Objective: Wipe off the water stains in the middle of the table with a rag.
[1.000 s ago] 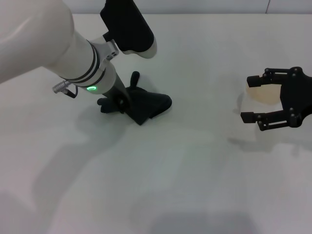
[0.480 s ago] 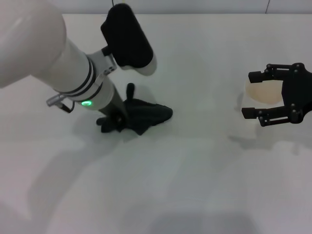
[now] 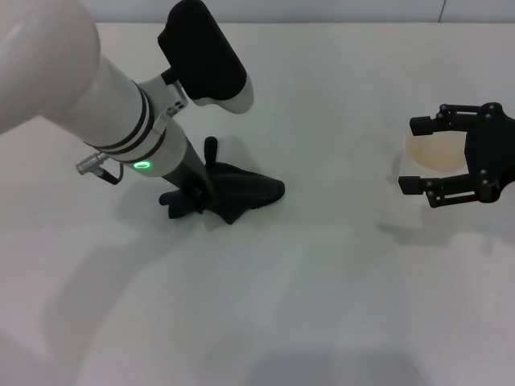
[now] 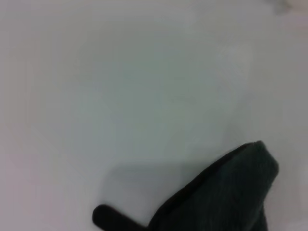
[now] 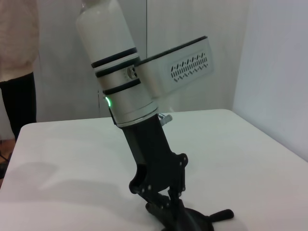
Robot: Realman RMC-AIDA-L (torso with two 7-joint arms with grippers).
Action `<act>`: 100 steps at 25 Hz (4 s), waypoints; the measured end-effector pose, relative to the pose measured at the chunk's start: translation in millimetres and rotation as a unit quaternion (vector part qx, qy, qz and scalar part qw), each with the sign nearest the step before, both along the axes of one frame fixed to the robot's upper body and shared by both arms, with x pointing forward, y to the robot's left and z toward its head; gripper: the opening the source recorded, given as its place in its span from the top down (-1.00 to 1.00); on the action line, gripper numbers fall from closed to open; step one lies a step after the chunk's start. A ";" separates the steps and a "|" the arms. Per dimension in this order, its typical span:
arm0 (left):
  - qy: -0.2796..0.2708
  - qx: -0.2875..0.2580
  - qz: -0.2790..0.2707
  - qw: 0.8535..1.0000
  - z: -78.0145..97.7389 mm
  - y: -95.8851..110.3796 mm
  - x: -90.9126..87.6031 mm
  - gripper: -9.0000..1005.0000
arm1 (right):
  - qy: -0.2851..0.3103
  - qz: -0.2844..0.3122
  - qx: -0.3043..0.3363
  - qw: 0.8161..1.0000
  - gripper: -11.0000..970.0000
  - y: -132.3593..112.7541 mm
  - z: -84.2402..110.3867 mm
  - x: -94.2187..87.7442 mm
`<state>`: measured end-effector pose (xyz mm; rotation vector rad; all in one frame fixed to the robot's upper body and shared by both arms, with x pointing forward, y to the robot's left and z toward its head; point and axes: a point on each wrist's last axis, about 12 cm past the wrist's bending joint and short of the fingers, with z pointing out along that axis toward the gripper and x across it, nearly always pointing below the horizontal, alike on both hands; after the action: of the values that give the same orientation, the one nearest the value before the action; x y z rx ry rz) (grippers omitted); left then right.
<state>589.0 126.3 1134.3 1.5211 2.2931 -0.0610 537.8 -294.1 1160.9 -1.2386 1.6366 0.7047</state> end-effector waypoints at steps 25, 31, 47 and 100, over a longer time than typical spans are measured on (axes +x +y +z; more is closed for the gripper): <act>0.038 -0.185 0.101 0.977 34.5 42.1 -18.6 -0.41 | 0.001 -0.005 0.003 1.000 -0.74 -2.6 -0.3 -0.7; 0.058 -0.262 0.161 0.950 32.7 73.3 -22.0 -0.78 | -0.001 -0.005 0.003 1.000 -0.74 -2.5 0.4 -0.4; 0.038 -0.390 0.153 0.907 -38.4 158.3 -50.4 -0.78 | 0.020 -0.012 0.013 1.000 -0.74 -4.1 -7.7 -3.1; 0.027 -0.441 0.107 0.891 -51.5 165.5 -61.3 -0.78 | 0.036 -0.024 -0.019 0.999 -0.74 -7.0 -27.8 -5.0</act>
<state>527.6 291.8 1082.8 0.7856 1.9862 -0.9498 532.7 -301.1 1133.0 -1.2084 1.7402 0.6975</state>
